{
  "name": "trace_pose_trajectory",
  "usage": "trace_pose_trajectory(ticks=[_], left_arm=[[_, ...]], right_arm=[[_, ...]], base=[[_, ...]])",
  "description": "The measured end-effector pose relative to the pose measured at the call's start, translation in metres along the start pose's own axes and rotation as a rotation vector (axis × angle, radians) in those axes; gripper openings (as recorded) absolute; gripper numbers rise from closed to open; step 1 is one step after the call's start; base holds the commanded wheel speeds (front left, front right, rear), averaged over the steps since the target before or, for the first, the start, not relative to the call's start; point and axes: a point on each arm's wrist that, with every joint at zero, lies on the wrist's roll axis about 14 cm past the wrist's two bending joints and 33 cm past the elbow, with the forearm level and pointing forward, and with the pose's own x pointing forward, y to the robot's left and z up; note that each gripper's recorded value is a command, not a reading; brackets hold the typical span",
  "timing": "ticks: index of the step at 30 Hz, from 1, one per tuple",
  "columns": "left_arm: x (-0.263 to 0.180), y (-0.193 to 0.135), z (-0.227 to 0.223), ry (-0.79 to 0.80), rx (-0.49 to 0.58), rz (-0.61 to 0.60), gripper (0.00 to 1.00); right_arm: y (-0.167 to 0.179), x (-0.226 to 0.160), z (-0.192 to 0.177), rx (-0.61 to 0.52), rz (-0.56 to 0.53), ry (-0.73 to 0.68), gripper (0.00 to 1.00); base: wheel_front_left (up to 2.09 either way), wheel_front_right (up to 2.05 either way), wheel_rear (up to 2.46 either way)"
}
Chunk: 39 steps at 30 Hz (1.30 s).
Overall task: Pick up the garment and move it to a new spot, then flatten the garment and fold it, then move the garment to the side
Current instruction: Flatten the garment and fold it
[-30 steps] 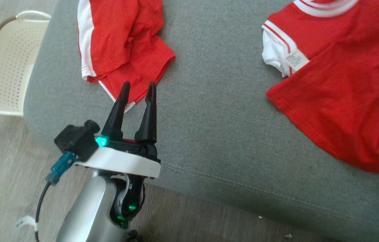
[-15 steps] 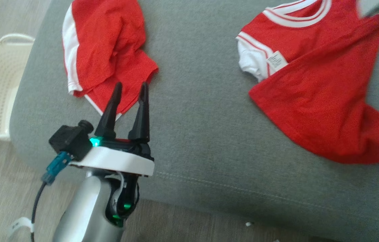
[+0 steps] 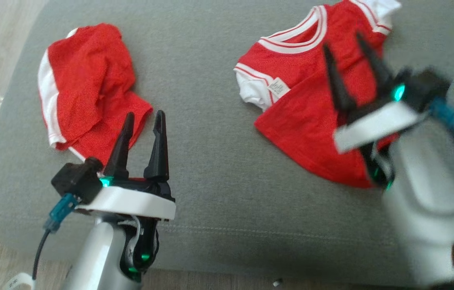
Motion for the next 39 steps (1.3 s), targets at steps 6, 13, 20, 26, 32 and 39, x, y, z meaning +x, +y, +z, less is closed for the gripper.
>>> trace_pose_trajectory(ticks=[6,13,20,26,32,39], left_arm=[[-0.003,-0.008,-0.006,0.017,-0.003,-0.025,1.0],[-0.008,-0.004,-0.011,0.034,0.006,-0.015,1.0],[-0.012,0.004,-0.012,0.04,0.013,0.012,1.0],[-0.016,0.012,-0.016,0.056,0.02,0.036,1.0],[-0.021,0.028,-0.02,0.072,0.021,0.094,1.0],[-0.022,0.042,-0.02,0.078,0.034,0.14,1.0]], right_arm=[[0.031,-0.042,-0.03,0.022,0.029,0.055,1.0],[0.04,-0.055,-0.037,0.042,0.009,0.065,1.0],[0.067,-0.047,-0.05,0.033,0.086,0.116,1.0],[0.092,-0.049,-0.091,0.022,0.172,0.255,1.0],[0.092,-0.041,-0.132,-0.013,0.207,0.395,1.0],[0.08,-0.018,-0.155,-0.045,0.199,0.445,1.0]], base=[[0.0,0.0,0.0],[0.0,0.0,0.0],[0.0,0.0,0.0],[0.0,0.0,0.0],[0.0,0.0,0.0],[0.0,0.0,0.0]])
